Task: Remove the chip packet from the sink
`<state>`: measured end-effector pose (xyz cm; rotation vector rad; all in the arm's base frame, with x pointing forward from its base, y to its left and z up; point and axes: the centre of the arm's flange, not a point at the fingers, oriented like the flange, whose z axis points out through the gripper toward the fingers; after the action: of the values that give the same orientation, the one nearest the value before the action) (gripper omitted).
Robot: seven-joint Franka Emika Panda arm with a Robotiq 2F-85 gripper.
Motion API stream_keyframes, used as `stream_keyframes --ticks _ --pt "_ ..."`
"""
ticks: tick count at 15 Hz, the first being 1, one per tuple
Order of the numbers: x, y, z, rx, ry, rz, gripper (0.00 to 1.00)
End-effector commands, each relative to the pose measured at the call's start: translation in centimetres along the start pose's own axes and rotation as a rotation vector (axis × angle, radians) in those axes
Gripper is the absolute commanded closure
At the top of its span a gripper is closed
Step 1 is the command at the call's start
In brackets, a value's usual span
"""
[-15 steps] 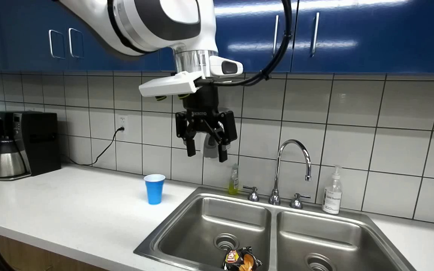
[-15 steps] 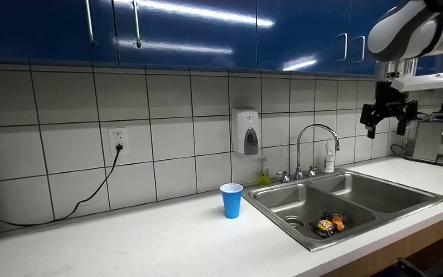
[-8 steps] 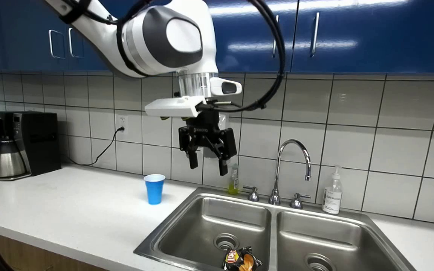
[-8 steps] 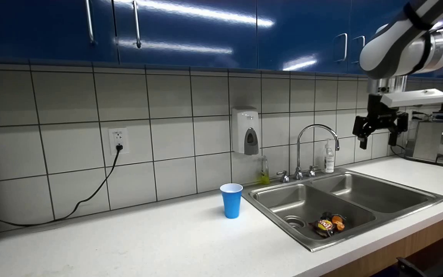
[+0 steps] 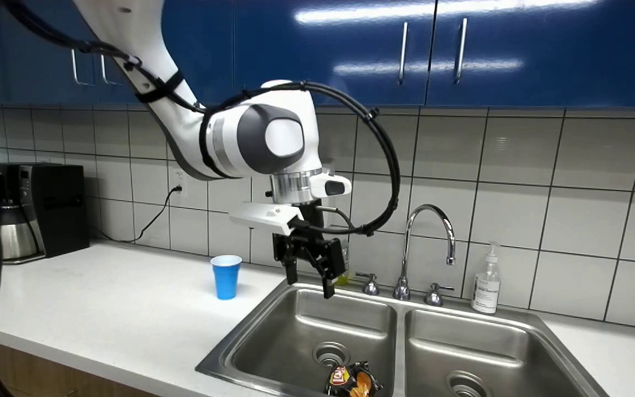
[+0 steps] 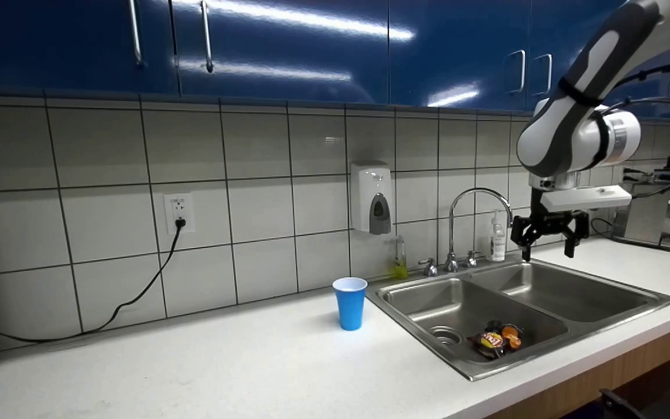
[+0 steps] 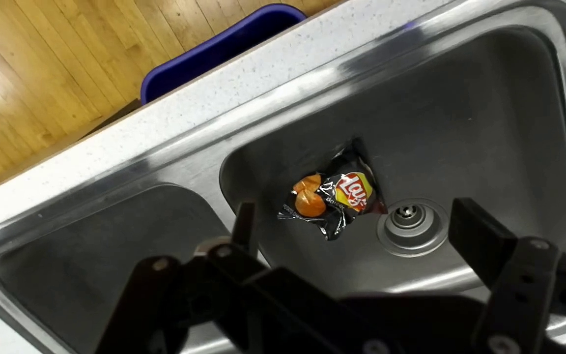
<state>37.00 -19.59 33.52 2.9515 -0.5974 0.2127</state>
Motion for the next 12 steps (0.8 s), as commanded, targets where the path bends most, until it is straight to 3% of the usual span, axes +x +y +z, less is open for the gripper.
stream_keyframes --ticks 1,12 --pt "3.5 -0.8 5.0 -0.029 -0.017 0.071 0.00" --pt "10.7 -1.2 16.2 -0.101 -0.035 0.177 0.00"
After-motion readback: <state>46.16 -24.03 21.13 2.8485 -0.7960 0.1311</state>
